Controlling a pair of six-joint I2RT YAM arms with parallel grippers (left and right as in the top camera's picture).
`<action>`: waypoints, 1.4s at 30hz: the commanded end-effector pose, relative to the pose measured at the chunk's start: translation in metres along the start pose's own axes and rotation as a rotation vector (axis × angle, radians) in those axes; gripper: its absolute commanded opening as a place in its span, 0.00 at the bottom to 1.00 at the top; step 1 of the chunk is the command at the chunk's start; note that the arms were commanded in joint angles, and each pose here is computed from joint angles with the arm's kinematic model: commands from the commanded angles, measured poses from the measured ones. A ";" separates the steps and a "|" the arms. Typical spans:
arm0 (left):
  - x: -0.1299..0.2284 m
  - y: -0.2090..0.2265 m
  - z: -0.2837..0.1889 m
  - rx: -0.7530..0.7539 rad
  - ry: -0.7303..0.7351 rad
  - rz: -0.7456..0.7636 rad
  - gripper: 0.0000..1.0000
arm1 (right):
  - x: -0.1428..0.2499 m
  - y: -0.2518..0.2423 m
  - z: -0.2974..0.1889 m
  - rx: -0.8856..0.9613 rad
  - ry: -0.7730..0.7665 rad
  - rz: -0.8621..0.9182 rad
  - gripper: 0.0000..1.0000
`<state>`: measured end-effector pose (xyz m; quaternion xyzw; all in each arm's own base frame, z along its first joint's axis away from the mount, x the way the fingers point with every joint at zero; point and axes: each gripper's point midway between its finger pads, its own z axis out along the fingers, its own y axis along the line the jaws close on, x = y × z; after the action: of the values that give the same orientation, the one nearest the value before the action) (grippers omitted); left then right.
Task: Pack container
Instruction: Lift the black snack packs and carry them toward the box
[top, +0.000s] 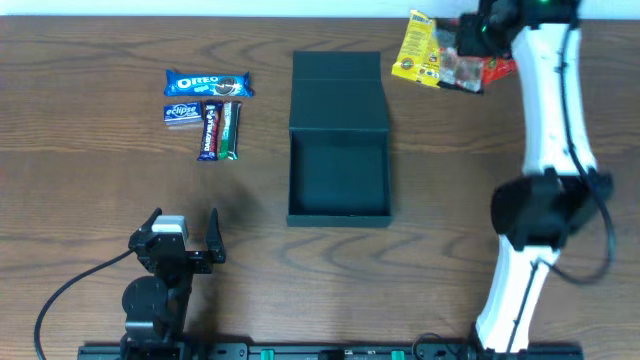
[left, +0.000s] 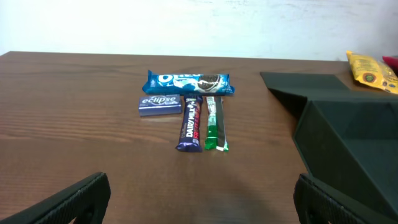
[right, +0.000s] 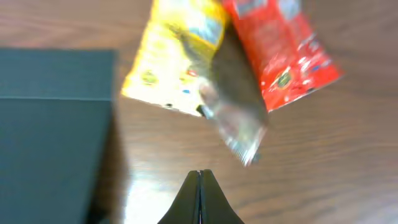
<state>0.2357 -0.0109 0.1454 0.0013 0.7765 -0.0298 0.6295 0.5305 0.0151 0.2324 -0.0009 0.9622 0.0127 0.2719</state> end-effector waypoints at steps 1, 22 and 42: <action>0.014 0.002 0.003 -0.004 0.030 0.005 0.95 | -0.008 0.030 -0.054 -0.045 -0.077 0.006 0.02; 0.014 0.002 0.003 -0.004 0.030 0.005 0.95 | 0.008 -0.033 0.117 0.111 0.029 0.044 0.99; 0.014 0.002 0.003 -0.004 0.030 0.005 0.95 | 0.071 -0.073 0.239 0.085 0.168 0.138 0.99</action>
<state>0.2357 -0.0109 0.1454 0.0015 0.7765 -0.0297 0.6295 0.6008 -0.0565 0.0155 0.0759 0.9744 -0.0200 0.2107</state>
